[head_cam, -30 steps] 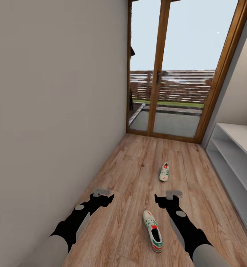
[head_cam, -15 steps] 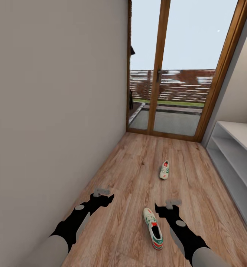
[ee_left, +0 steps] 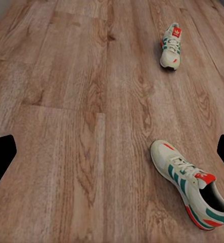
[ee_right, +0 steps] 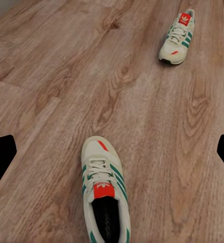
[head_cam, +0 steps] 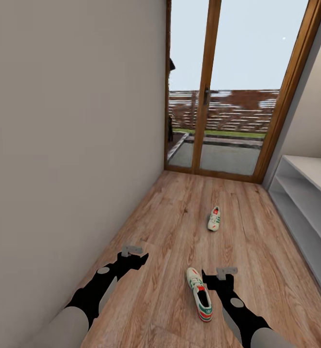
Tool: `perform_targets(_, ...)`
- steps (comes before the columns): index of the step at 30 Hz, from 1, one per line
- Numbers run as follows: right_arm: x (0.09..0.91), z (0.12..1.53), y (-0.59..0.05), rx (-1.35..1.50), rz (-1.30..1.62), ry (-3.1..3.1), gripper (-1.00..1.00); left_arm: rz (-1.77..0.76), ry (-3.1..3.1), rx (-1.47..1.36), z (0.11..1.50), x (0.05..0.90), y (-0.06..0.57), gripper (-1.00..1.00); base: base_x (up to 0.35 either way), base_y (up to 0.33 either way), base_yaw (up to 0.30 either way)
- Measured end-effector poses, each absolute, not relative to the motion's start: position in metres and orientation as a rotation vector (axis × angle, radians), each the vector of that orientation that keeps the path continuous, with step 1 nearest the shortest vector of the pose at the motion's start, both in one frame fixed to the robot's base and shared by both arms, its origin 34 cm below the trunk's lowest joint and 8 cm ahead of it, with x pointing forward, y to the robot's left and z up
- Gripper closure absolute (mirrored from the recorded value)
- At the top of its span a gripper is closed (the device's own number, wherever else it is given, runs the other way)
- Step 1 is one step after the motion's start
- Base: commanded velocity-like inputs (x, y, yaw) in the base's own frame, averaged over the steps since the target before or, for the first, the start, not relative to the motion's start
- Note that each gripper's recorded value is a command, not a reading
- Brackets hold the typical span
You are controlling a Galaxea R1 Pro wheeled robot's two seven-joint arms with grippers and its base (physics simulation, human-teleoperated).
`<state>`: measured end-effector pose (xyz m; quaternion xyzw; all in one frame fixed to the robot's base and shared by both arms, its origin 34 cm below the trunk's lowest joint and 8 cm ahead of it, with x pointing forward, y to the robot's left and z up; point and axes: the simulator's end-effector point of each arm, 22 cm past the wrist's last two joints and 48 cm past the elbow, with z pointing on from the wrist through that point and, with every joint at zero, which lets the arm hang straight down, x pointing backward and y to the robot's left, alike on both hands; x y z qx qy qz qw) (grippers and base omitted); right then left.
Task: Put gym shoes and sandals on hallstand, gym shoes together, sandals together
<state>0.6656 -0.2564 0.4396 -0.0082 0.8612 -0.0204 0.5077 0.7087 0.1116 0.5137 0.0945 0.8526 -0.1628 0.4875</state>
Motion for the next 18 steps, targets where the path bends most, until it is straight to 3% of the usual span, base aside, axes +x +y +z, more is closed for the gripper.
perform_targets(18, 0.654, 0.398, -0.257, -0.021, -0.05, 2.082, -1.0, -0.403, 2.071, 0.233, 0.475, 0.699, 0.11, -1.0, 0.0, 0.0, 0.0)
